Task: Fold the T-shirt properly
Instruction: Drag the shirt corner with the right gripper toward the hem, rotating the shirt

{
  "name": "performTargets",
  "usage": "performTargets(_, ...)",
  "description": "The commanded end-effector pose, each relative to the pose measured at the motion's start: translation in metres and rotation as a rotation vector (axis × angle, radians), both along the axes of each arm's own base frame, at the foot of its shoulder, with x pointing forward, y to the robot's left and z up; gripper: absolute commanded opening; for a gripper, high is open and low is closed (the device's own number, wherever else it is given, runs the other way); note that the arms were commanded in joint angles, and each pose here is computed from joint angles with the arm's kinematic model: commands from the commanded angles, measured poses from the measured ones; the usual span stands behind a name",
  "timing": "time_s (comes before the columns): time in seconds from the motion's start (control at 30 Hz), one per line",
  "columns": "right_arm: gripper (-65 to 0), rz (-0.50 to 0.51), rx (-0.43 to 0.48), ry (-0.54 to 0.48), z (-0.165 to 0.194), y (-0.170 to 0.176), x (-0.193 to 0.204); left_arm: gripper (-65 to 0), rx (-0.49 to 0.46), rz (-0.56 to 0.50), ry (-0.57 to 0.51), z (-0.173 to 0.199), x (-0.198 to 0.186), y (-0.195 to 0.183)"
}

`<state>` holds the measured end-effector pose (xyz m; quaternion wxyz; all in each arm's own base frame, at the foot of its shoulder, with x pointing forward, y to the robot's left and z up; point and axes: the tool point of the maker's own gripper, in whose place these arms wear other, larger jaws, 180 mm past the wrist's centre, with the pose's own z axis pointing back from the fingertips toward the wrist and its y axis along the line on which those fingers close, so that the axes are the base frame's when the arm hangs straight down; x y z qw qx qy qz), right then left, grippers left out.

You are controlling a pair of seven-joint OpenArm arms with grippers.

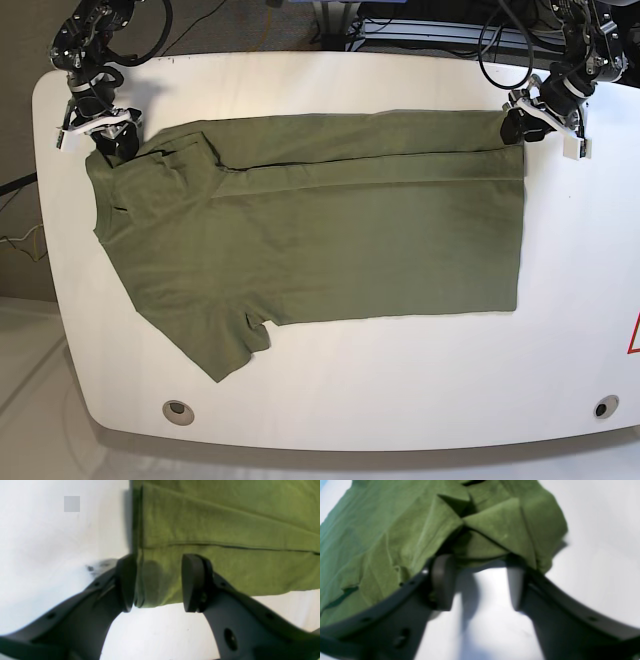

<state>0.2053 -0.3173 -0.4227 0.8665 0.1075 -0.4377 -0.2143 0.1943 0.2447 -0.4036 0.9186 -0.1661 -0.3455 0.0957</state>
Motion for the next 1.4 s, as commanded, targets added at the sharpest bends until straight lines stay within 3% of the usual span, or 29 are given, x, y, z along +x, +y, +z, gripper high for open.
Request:
performTargets(0.0,-28.3,0.0,-0.056,0.035,0.006,-0.014,-0.004,-36.9,0.008,-0.003,-0.041,0.01,0.008,0.002)
performTargets(0.23,-31.5,0.031,-0.127,-0.019,0.027,-0.015,0.023,-37.3,0.008,-0.006,-0.042,0.01,0.009,0.002)
performTargets(0.3,-39.1,0.047,-0.17,-0.028,0.035,-0.018,0.046,-37.4,0.012,-0.012,-0.028,0.008,0.007,0.002)
performTargets(0.5,-58.5,0.064,-0.191,0.008,0.032,-0.02,0.062,-38.0,0.011,-0.009,-0.025,0.007,0.007,0.003)
performTargets(0.63,-51.3,0.065,-0.167,0.039,0.019,-0.023,0.066,-37.9,0.01,-0.011,-0.02,0.006,0.007,0.002)
performTargets(0.7,-39.6,0.03,-0.131,0.048,0.008,-0.034,0.079,-37.9,0.005,-0.01,-0.013,0.005,0.004,0.001)
performTargets(0.83,-32.2,0.008,-0.086,0.044,-0.003,-0.034,0.076,-38.0,0.006,-0.012,-0.01,0.005,0.003,0.001)
performTargets(1.03,-31.2,-0.026,-0.022,0.001,-0.011,-0.028,0.071,-37.7,0.009,-0.014,-0.006,0.005,0.002,0.001)
performTargets(1.1,-30.5,-0.044,0.04,-0.008,-0.021,-0.02,0.064,-37.6,0.014,-0.01,-0.016,0.007,0.004,0.002)
performTargets(1.37,-30.0,-0.041,0.063,-0.014,-0.024,-0.011,0.055,-37.5,0.01,-0.01,-0.009,0.006,0.001,0.002)
